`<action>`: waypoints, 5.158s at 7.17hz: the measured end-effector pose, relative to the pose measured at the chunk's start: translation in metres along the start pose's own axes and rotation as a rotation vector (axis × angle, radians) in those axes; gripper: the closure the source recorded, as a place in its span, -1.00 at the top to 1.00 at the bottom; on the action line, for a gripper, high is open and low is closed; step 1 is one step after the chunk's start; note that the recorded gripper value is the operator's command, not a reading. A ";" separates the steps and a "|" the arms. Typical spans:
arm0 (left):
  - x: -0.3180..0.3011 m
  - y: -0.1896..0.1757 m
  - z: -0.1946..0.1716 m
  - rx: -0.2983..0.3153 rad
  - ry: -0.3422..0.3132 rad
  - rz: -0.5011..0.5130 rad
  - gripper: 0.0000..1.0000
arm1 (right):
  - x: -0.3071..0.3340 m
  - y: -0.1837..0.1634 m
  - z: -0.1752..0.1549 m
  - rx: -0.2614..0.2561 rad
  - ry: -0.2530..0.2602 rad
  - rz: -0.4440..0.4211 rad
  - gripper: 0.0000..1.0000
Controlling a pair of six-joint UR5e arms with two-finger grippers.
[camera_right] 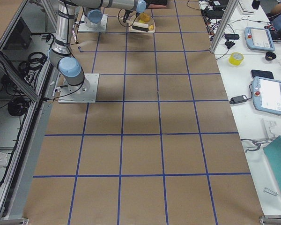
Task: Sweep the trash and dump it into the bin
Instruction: 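Sweep the yellow potato toy into the dustpan with the brush, then lift the dustpan over the bin with the left gripper while the right returns the brush, then tilt the dustpan to dump the items into the bin with the left gripper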
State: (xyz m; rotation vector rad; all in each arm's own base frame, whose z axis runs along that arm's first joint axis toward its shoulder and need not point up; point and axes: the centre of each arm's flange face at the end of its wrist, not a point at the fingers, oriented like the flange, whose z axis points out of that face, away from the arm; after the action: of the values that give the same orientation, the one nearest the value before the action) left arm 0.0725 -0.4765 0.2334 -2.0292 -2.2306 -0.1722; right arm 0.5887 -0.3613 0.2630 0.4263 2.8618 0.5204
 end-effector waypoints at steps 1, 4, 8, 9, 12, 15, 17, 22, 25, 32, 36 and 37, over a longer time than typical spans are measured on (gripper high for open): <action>-0.002 0.001 -0.003 -0.001 -0.007 0.002 -1.00 | -0.004 -0.001 -0.003 -0.001 -0.005 0.005 -1.00; -0.005 0.004 -0.007 0.003 -0.022 0.000 -1.00 | 0.008 -0.007 -0.012 0.045 0.086 0.015 -1.00; -0.020 0.039 -0.047 0.042 -0.093 -0.050 -1.00 | 0.089 -0.071 -0.119 0.093 0.213 -0.056 -1.00; -0.023 0.070 -0.075 0.054 -0.111 -0.100 -1.00 | 0.127 -0.094 -0.163 0.080 0.205 -0.075 -1.00; -0.014 0.188 -0.163 0.069 -0.148 -0.288 -1.00 | 0.268 -0.184 -0.254 0.070 0.202 -0.102 -1.00; 0.020 0.302 -0.187 -0.002 -0.134 -0.462 -1.00 | 0.395 -0.268 -0.284 0.077 0.246 -0.123 -1.00; 0.024 0.354 -0.210 -0.202 -0.053 -0.381 -1.00 | 0.438 -0.307 -0.271 0.079 0.297 -0.186 -1.00; -0.040 0.307 -0.222 -0.706 -0.061 -0.154 -1.00 | 0.528 -0.366 -0.247 0.025 0.305 -0.260 -1.00; -0.049 0.257 -0.223 -0.806 -0.082 -0.132 -1.00 | 0.540 -0.386 -0.226 0.016 0.307 -0.262 -1.00; -0.079 0.205 -0.246 -0.249 -0.301 0.123 -1.00 | 0.544 -0.400 -0.206 0.002 0.311 -0.256 -0.58; -0.146 0.092 -0.184 0.014 -0.266 0.154 -1.00 | 0.545 -0.401 -0.201 -0.008 0.309 -0.251 -0.37; -0.163 0.065 -0.165 0.069 -0.250 0.130 -1.00 | 0.545 -0.402 -0.199 -0.012 0.308 -0.252 0.03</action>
State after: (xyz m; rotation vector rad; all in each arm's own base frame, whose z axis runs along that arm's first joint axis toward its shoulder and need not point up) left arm 0.1546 -0.6572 0.3696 -2.2576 -2.1928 0.1781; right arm -0.0697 -0.6123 0.2184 -0.0230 3.1382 0.6002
